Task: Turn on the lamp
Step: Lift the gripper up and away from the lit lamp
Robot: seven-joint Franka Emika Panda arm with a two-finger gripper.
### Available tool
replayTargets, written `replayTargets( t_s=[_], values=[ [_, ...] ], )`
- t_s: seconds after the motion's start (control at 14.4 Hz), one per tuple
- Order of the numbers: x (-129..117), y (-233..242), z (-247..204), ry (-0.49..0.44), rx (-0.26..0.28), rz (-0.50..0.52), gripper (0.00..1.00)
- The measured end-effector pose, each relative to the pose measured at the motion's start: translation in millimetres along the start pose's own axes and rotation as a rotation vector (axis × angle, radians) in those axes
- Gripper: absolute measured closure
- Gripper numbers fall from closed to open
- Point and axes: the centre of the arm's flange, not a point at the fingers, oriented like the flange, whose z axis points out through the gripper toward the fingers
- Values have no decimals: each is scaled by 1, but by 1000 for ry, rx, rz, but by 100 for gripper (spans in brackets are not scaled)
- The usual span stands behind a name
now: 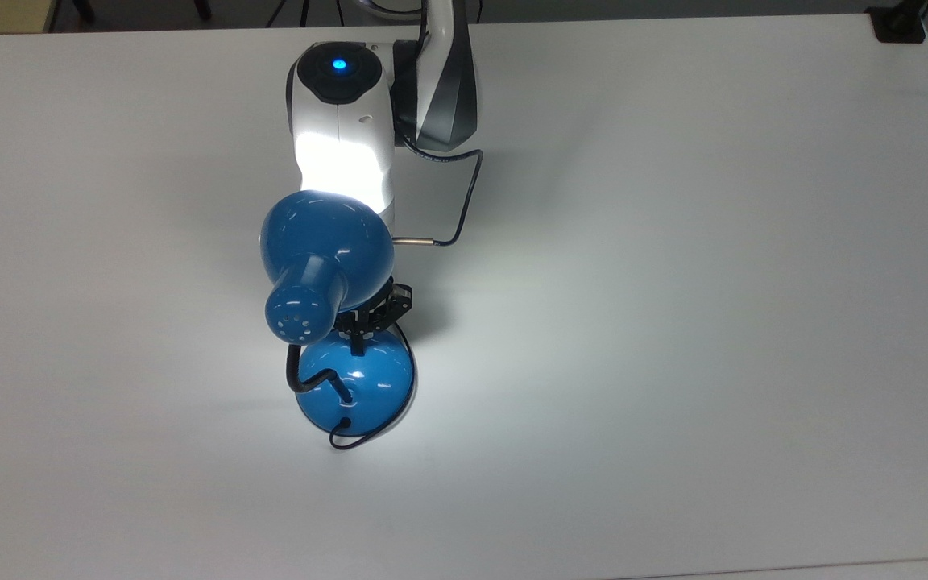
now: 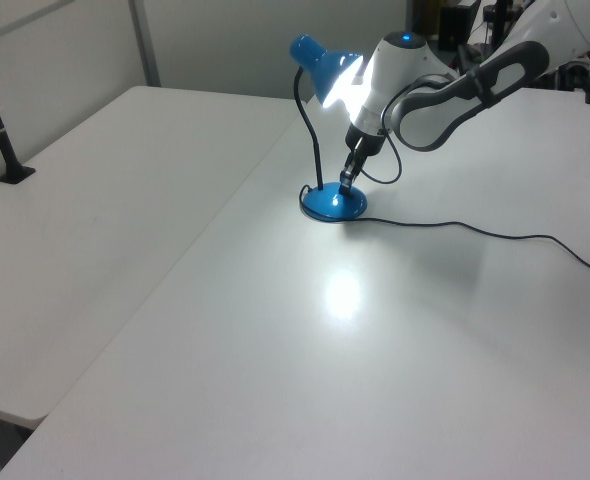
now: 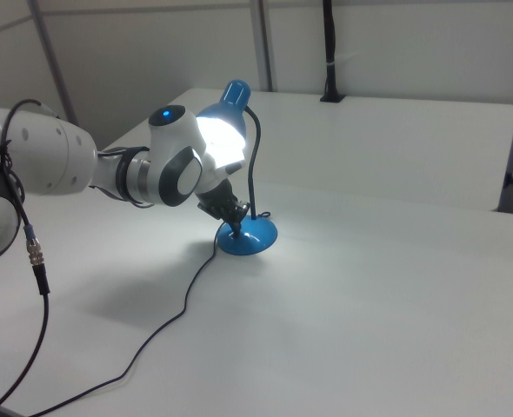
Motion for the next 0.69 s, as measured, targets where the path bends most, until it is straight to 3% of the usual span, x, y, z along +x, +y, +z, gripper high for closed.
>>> replayTargets(
  t_s=[0.55,0.69],
  values=[
    [-1,1,-2,-2,-1,2,99],
    [-4,5,-20,-42,-4,8,99]
  ],
)
